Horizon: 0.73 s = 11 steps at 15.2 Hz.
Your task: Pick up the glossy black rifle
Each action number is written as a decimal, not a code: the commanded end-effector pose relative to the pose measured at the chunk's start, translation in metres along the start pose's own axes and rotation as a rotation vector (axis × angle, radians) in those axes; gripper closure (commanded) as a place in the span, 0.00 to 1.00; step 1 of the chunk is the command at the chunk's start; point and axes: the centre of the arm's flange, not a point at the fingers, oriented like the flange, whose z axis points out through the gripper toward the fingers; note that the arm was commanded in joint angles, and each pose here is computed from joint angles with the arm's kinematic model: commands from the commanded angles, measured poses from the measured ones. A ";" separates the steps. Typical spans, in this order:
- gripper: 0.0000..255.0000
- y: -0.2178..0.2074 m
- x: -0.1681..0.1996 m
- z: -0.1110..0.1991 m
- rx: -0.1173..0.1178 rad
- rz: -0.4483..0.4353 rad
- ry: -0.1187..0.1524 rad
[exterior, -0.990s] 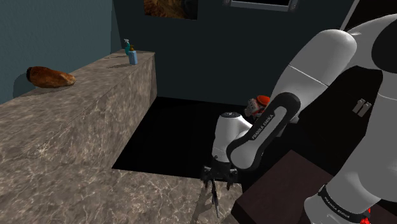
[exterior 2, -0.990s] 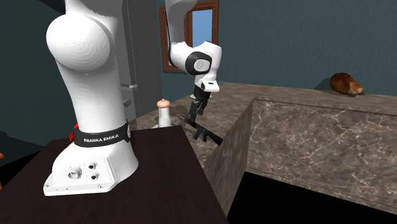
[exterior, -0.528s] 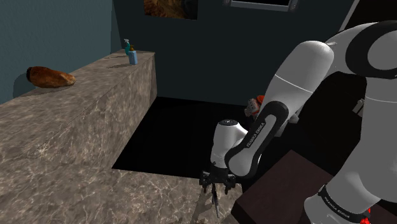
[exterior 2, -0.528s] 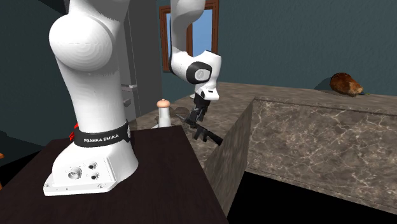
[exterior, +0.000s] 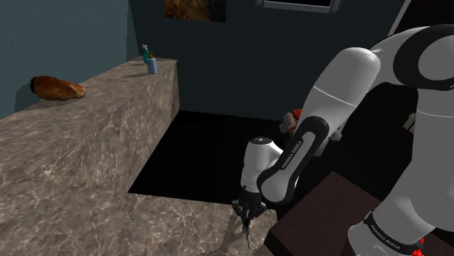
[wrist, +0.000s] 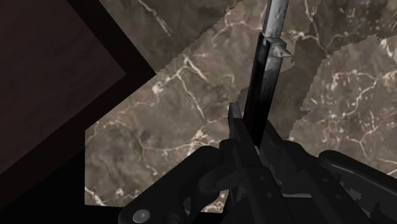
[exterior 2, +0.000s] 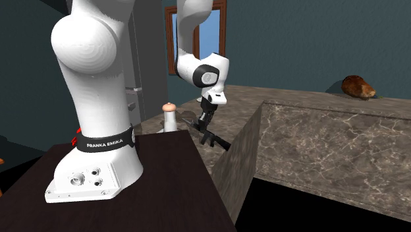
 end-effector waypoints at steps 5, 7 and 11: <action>1.00 -0.001 -0.003 -0.015 0.001 0.000 0.000; 1.00 -0.001 -0.006 -0.026 0.001 0.000 0.000; 1.00 -0.001 -0.011 -0.046 0.001 0.000 0.000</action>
